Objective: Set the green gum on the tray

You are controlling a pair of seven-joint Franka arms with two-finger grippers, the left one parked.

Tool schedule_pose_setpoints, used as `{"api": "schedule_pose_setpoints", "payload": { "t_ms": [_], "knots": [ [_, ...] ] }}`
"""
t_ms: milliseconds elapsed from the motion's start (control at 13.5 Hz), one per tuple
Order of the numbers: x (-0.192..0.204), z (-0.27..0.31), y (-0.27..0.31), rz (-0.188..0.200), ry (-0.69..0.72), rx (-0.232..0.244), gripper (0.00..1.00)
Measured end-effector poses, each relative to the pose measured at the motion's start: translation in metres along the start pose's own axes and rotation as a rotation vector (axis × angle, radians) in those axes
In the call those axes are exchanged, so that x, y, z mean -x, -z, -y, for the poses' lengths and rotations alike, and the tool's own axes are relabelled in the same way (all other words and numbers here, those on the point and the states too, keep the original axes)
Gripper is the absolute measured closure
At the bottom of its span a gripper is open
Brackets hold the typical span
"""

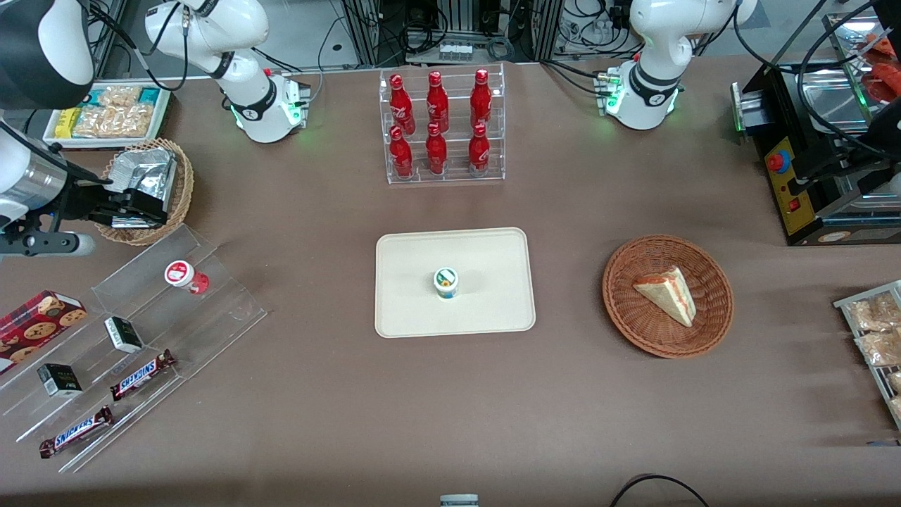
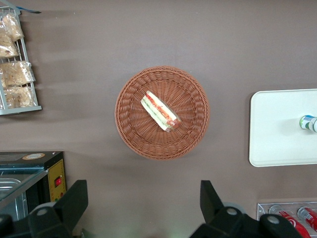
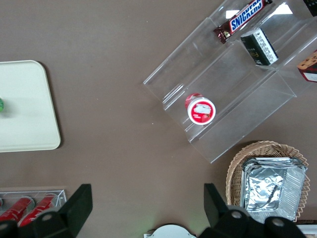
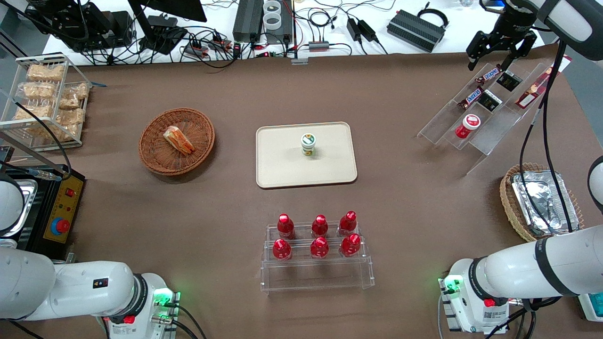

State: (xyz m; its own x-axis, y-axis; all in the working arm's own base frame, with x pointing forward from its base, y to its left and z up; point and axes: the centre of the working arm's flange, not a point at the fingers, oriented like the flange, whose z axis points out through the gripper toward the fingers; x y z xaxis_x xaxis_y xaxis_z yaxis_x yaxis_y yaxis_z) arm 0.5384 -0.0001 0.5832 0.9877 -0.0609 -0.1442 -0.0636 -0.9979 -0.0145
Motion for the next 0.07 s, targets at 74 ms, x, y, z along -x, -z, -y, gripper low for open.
{"api": "schedule_pose_setpoints", "payload": {
  "t_ms": [74],
  "knots": [
    [0.0021,-0.0054,0.0017,0.003,-0.009,-0.002,0.00]
  ]
}}
